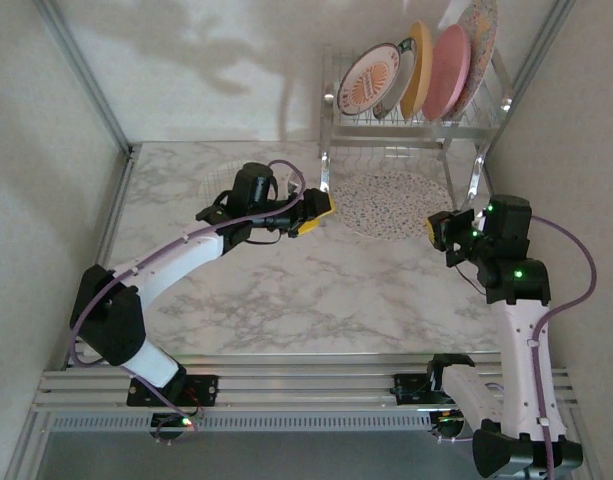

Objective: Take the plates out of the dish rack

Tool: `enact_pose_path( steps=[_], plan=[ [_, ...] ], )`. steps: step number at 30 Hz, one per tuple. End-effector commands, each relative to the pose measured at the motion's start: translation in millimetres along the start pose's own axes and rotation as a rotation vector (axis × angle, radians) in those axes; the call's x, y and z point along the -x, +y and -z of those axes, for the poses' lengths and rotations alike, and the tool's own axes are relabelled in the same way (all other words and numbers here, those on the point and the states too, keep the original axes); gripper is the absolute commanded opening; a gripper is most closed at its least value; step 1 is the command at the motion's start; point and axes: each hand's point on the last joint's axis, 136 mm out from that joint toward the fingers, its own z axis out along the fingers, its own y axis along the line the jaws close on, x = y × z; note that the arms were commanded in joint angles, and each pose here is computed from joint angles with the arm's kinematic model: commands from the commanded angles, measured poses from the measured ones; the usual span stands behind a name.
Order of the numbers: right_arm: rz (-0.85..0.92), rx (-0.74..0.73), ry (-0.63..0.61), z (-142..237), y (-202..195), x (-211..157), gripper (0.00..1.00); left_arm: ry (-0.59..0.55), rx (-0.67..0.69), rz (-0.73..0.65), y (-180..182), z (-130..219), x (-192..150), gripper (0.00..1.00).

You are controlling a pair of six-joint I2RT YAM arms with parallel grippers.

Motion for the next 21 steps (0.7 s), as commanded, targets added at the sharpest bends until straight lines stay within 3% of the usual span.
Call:
enact_pose_path(
  steps=[1, 7, 10, 18, 21],
  plan=[
    [0.006, 0.124, 0.095, -6, 23, -13, 0.0, 0.041, -0.034, 0.043, -1, -6, -6, 0.78],
    [-0.002, 0.124, 0.129, -16, 16, -16, 0.0, 0.032, -0.05, 0.058, -3, -9, -1, 0.73],
    [-0.014, 0.13, 0.141, -19, 14, -16, 0.0, 0.039, -0.067, 0.066, -5, -12, 0, 0.63],
    [-0.027, 0.112, 0.174, -29, 4, -19, 0.0, 0.037, -0.102, 0.071, -13, -16, 5, 0.23],
    [-0.028, 0.108, 0.189, -33, 1, -21, 0.0, 0.047, -0.125, 0.064, -18, -16, 3, 0.24]
  ],
)
